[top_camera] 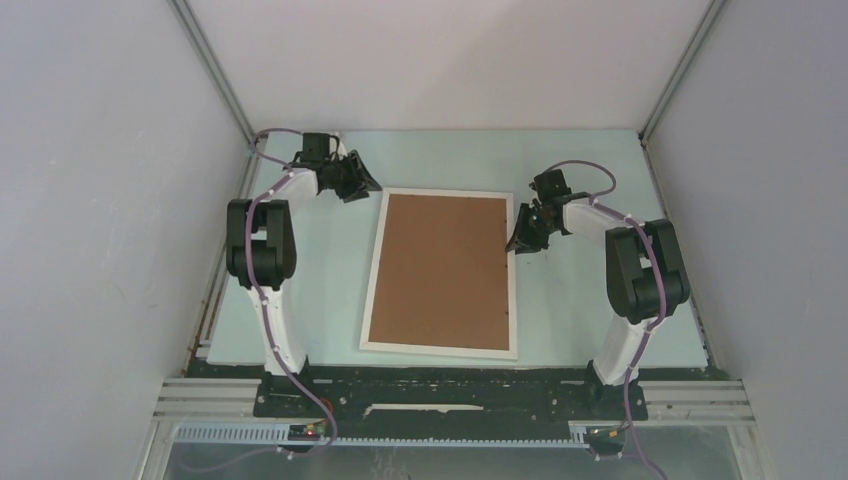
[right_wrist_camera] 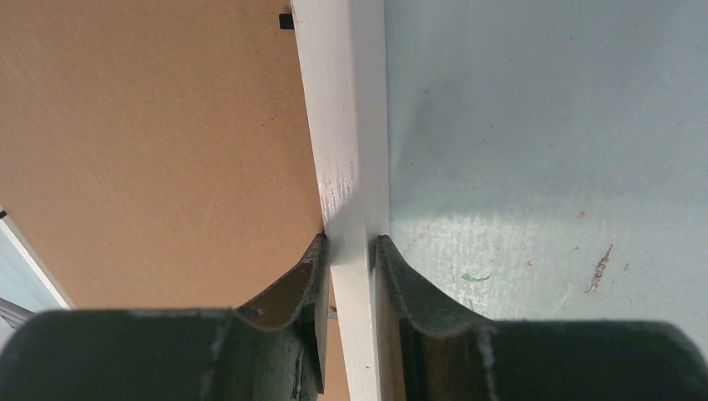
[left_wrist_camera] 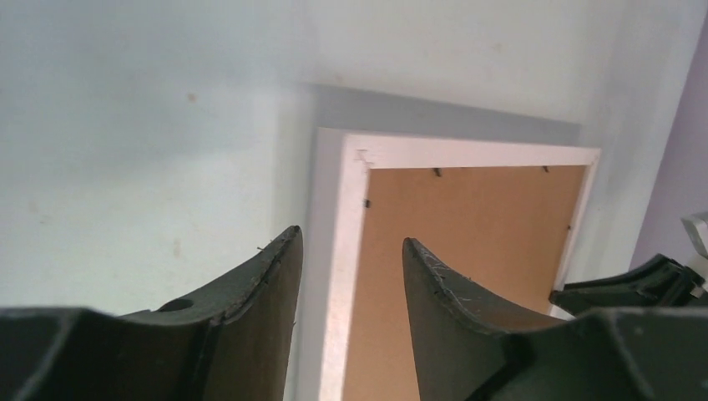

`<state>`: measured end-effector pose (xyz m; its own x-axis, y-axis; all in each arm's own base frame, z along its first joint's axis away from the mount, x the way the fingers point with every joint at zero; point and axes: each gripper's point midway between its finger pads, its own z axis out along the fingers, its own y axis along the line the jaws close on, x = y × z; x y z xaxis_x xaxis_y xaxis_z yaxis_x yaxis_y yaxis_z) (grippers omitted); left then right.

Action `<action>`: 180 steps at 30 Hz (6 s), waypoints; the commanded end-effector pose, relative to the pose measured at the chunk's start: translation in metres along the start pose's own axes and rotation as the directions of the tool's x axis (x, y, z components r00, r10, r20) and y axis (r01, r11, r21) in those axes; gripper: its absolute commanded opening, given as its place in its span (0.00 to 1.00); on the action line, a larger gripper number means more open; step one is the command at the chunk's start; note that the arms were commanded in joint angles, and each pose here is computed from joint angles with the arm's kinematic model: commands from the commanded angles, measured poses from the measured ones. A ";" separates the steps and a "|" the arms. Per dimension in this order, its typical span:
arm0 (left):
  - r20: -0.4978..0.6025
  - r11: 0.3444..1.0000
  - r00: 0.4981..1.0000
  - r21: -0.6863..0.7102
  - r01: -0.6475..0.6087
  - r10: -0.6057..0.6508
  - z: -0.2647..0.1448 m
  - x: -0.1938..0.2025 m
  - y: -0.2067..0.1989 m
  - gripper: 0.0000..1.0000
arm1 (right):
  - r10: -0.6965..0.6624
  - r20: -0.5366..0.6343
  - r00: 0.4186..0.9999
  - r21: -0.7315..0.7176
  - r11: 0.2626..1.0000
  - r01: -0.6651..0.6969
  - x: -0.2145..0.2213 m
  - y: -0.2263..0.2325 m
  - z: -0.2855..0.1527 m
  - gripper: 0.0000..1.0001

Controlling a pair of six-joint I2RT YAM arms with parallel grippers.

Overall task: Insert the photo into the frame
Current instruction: Install the photo frame at the center of the board.

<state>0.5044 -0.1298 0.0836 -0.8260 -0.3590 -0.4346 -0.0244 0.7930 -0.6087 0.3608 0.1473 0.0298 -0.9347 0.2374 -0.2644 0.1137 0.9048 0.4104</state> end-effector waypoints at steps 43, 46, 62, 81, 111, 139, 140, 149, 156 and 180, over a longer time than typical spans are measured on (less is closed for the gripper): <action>-0.039 1.000 0.999 0.000 -0.011 0.011 0.043 0.004 0.009 0.43 | -0.058 0.027 0.998 -0.047 0.997 0.059 -0.002 0.016 0.005 0.26; -0.045 1.000 0.999 -0.009 -0.012 0.011 0.045 0.005 0.011 0.43 | -0.057 0.027 0.998 -0.047 0.997 0.058 -0.002 0.016 0.004 0.26; -0.085 0.998 0.996 -0.044 0.034 -0.038 0.050 0.007 0.021 0.42 | -0.063 0.028 0.998 -0.049 0.997 0.064 -0.002 0.017 0.004 0.26; -0.240 0.948 0.971 -0.306 -0.086 0.010 0.041 0.026 0.040 0.37 | -0.070 0.023 0.997 -0.049 0.996 0.071 0.001 0.019 0.004 0.26; -0.324 0.864 0.946 -0.471 -0.175 0.015 0.047 0.036 0.033 0.35 | -0.104 0.040 0.994 -0.072 0.992 0.106 0.003 0.034 -0.004 0.26; -0.435 0.840 0.897 -0.454 -0.296 0.081 0.051 0.069 0.011 0.46 | -0.135 0.073 0.988 -0.063 0.988 0.140 0.002 0.044 -0.014 0.26; -0.438 0.862 0.895 -0.420 -0.284 0.082 0.053 0.070 0.005 0.46 | -0.137 0.071 0.988 -0.059 0.988 0.141 0.003 0.043 -0.014 0.26; -0.095 0.982 0.984 -0.101 -0.159 0.150 -0.032 -0.026 -0.115 0.68 | -0.136 0.050 0.990 -0.050 0.989 0.138 0.007 0.041 -0.006 0.26; -0.061 0.982 0.991 -0.135 -0.129 0.122 -0.066 -0.027 -0.085 0.71 | -0.138 0.046 0.989 -0.055 0.989 0.140 0.008 0.041 -0.003 0.26; -0.139 0.938 0.981 -0.301 -0.171 0.134 0.012 -0.023 0.013 0.39 | -0.143 0.031 0.989 -0.059 0.988 0.145 0.011 0.040 -0.002 0.26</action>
<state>0.5156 -0.1171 0.0535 -0.9282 -0.1989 -0.3144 -0.0978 0.9459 -0.3094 0.3517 0.1688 0.0333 -0.9359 0.1402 -0.3232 0.0149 0.9323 0.3613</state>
